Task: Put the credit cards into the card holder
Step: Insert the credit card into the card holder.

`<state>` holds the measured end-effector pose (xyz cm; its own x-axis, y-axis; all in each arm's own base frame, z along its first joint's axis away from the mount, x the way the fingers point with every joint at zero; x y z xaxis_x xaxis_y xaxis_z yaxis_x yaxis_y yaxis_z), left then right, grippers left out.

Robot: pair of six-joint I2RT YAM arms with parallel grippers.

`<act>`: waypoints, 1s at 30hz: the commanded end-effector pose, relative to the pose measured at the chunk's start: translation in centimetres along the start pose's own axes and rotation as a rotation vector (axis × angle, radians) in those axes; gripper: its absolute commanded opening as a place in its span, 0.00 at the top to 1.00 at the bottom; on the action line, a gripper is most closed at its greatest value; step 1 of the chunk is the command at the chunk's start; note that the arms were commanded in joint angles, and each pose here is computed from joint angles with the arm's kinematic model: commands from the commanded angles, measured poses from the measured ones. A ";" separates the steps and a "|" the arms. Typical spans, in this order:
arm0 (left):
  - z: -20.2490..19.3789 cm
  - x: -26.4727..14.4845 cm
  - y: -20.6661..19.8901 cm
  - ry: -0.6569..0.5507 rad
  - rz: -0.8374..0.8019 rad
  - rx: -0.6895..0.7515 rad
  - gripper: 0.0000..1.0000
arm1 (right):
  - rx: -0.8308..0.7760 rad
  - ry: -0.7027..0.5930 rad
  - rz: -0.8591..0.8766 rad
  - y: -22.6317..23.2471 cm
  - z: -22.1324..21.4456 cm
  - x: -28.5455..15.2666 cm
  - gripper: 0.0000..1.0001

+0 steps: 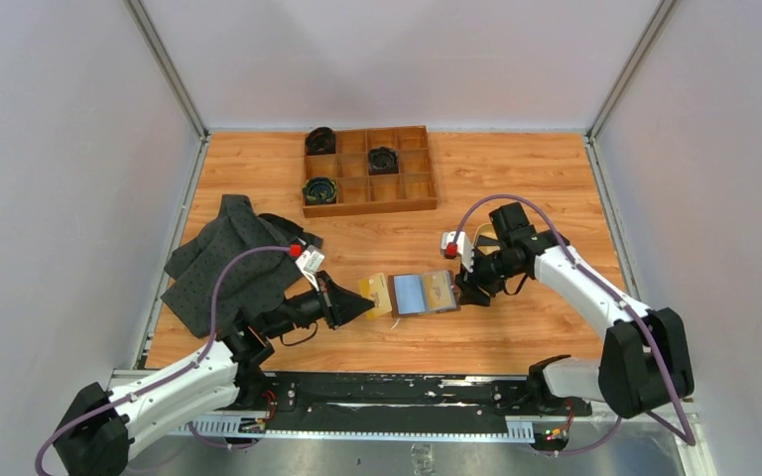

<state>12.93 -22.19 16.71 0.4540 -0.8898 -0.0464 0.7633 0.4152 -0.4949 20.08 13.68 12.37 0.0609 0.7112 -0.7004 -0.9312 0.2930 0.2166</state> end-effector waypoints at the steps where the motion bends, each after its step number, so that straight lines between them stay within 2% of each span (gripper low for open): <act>1: 0.1 -0.1 -0.1 -0.017 -0.001 0.014 1.00 | -0.009 0.122 -0.068 -1.6 -0.6 -0.1 0.46; 4: 0.1 -0.2 0.0 -0.023 0.002 0.015 1.00 | -0.003 0.153 -0.075 -2.0 -1.0 0.1 0.48; 14: -0.4 -0.5 0.2 -0.022 0.007 0.008 1.00 | 0.047 0.224 -0.082 -3.0 -1.7 0.5 0.68; 24: -0.4 -0.5 0.3 -0.024 0.012 0.006 1.00 | 0.129 0.313 -0.117 -4.5 -2.7 1.2 0.77; 30: -0.5 -0.4 0.4 -0.022 0.018 0.001 1.00 | 0.171 0.378 -0.250 -6.2 -3.4 0.1 0.81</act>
<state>12.80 -21.72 16.16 0.4728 -0.8802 -0.0409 0.7564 0.4292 -0.4936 23.56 11.08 8.18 0.0467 0.4335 -0.8999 -0.8633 0.4708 0.1820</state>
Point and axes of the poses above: each gripper's point midway between its finger pads, its own x axis out along the fingers, its own y axis along the line the jaws close on, z = x × y, the point moved 4 cm from there along -x, back along the fingers, and after that the axes turned 12 degrees about x, right-handed, at the moved point
